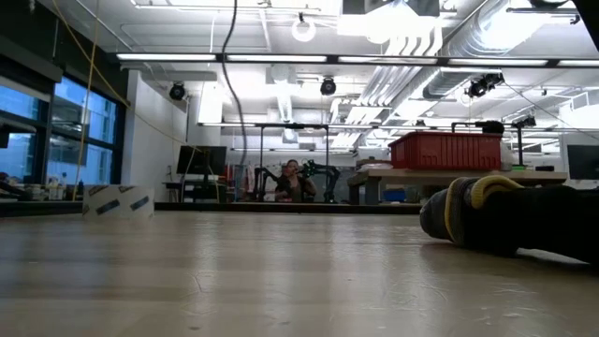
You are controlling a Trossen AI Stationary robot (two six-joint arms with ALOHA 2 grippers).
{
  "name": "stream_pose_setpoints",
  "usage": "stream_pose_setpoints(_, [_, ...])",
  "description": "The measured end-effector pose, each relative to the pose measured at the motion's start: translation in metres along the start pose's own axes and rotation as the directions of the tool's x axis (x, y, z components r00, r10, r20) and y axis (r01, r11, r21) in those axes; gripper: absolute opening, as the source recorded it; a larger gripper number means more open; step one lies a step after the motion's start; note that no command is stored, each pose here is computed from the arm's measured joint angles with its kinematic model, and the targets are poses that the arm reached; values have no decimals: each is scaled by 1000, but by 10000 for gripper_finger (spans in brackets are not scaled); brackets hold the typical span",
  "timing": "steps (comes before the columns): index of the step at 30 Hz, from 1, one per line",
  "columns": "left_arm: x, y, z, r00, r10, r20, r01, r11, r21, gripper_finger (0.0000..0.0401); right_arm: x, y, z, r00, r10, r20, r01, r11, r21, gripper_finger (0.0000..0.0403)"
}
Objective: Coil cords
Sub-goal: Coil the green wire on the spool
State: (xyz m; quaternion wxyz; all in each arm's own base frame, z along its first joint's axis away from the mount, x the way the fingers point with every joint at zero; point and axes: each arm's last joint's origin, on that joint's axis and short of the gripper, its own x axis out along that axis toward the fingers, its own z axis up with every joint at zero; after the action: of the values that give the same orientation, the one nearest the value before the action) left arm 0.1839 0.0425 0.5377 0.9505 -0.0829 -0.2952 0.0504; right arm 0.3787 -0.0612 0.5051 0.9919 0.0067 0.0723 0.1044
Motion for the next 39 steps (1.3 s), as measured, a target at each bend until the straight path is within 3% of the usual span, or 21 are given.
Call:
stream_pose_setpoints(18, [2, 0, 0, 1000, -5, 30, 4, 1000, 28, 0, 0, 1, -5, 999, 10, -43, -10, 1000, 6, 168])
stream_pose_setpoints(33, [2, 0, 1, 999, -1, 37, 1, 1000, 19, 0, 1, 2, -5, 999, 14, -44, -15, 1000, -22, 85])
stream_pose_setpoints(39, [2, 0, 3, 998, 0, 65, 0, 1000, -5, 0, 2, 5, -3, 999, 20, -29, -21, 999, -49, 10])
